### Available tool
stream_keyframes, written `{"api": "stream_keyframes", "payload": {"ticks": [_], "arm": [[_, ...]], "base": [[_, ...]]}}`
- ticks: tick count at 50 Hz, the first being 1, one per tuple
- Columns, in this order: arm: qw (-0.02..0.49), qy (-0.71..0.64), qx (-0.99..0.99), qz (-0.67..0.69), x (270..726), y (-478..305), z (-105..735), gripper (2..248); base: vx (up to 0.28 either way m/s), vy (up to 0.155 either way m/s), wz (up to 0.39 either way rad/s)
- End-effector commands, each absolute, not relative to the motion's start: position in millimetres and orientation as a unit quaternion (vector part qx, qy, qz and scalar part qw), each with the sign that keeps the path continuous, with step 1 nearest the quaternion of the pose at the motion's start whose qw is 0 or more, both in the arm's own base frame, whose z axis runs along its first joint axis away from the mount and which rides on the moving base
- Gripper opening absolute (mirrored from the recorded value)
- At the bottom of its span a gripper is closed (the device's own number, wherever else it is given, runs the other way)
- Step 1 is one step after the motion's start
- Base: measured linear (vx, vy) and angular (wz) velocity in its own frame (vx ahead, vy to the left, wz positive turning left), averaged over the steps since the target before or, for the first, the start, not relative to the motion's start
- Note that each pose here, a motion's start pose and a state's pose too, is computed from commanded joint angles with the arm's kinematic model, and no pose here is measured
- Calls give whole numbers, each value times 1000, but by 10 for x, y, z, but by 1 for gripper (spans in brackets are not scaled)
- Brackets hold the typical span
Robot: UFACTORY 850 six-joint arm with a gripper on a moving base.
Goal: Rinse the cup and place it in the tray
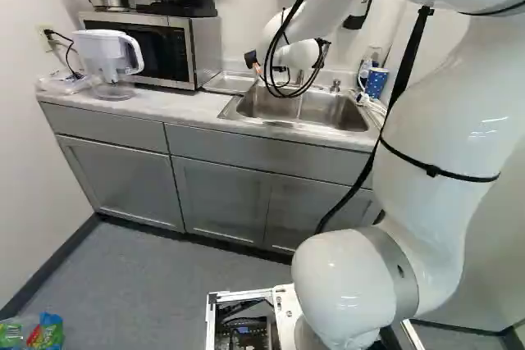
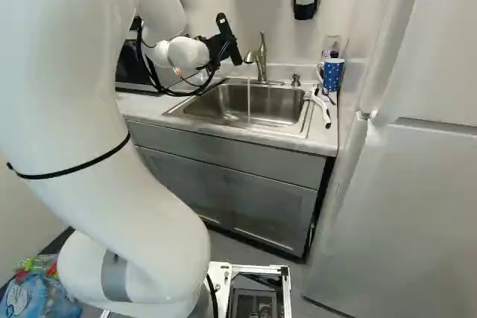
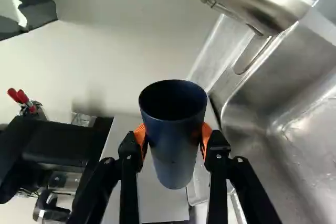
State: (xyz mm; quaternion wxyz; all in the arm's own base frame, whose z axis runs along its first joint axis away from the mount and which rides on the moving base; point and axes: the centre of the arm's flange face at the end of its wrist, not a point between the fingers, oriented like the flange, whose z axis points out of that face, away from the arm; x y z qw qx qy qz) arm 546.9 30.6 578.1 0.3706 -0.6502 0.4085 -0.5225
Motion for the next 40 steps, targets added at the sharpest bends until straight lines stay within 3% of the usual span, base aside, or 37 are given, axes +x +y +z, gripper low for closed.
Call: {"api": "stream_keyframes", "payload": {"ticks": [40], "arm": [[253, 264, -721, -588, 5469, 306, 5781, 121]], "base": [[0, 0, 0]]}}
